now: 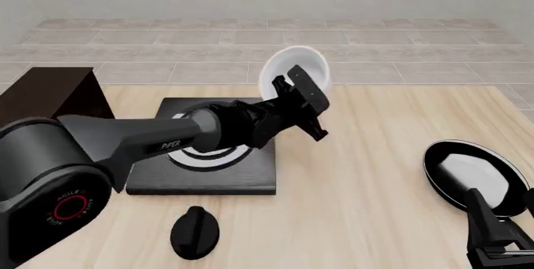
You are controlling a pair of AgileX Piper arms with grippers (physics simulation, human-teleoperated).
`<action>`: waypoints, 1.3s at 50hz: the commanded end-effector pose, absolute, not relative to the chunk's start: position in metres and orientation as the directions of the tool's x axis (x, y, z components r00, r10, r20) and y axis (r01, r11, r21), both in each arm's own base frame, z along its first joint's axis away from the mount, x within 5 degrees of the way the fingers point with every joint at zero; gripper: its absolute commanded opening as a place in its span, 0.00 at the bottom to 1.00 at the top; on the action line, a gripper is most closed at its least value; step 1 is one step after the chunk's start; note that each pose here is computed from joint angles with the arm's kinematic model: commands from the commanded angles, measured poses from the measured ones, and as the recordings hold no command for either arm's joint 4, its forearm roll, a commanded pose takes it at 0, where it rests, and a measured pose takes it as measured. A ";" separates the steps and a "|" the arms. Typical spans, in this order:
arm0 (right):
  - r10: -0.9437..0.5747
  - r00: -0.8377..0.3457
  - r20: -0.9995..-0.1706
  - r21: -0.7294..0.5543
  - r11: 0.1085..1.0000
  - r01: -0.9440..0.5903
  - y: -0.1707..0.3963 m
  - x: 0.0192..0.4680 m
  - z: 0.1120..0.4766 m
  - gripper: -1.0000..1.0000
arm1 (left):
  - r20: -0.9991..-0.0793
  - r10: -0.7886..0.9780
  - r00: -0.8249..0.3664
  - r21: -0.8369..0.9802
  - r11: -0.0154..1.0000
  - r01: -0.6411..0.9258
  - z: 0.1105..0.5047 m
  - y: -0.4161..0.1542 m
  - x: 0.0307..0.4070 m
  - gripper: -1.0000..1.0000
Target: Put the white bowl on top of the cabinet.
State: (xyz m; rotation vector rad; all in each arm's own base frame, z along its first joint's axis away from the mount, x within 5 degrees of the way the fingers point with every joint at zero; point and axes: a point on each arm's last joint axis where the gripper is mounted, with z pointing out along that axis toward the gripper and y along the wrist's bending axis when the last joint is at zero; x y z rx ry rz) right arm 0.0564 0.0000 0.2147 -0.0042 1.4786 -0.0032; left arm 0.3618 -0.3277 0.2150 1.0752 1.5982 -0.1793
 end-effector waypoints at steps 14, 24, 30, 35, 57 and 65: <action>-0.005 0.092 -0.996 -0.005 1.000 -0.001 0.000 0.056 0.215 1.00 | -0.857 0.494 0.149 0.459 0.596 0.659 0.243 -0.260 0.303 0.00; -0.005 0.092 -0.996 -0.005 1.000 0.000 0.000 0.056 0.215 1.00 | -0.866 0.483 0.128 0.456 0.660 0.597 0.272 -0.212 0.292 0.00; -0.005 0.092 -0.996 -0.005 1.000 -0.001 0.000 0.056 0.215 1.00 | -0.874 0.481 0.074 0.436 0.706 0.559 0.290 -0.182 0.289 0.00; -0.005 0.092 -0.996 -0.005 1.000 -0.001 0.000 0.056 0.215 1.00 | -0.865 0.502 0.007 0.438 0.747 0.500 0.288 -0.150 0.298 0.00; -0.005 0.092 -0.996 -0.005 1.000 -0.001 0.000 0.056 0.215 1.00 | -0.831 0.511 -0.221 0.437 0.845 0.310 0.320 -0.050 0.286 0.00; -0.004 0.092 -0.996 -0.004 1.000 -0.001 0.000 0.056 0.215 1.00 | -0.813 0.499 -0.300 0.439 0.864 0.246 0.335 -0.022 0.299 0.00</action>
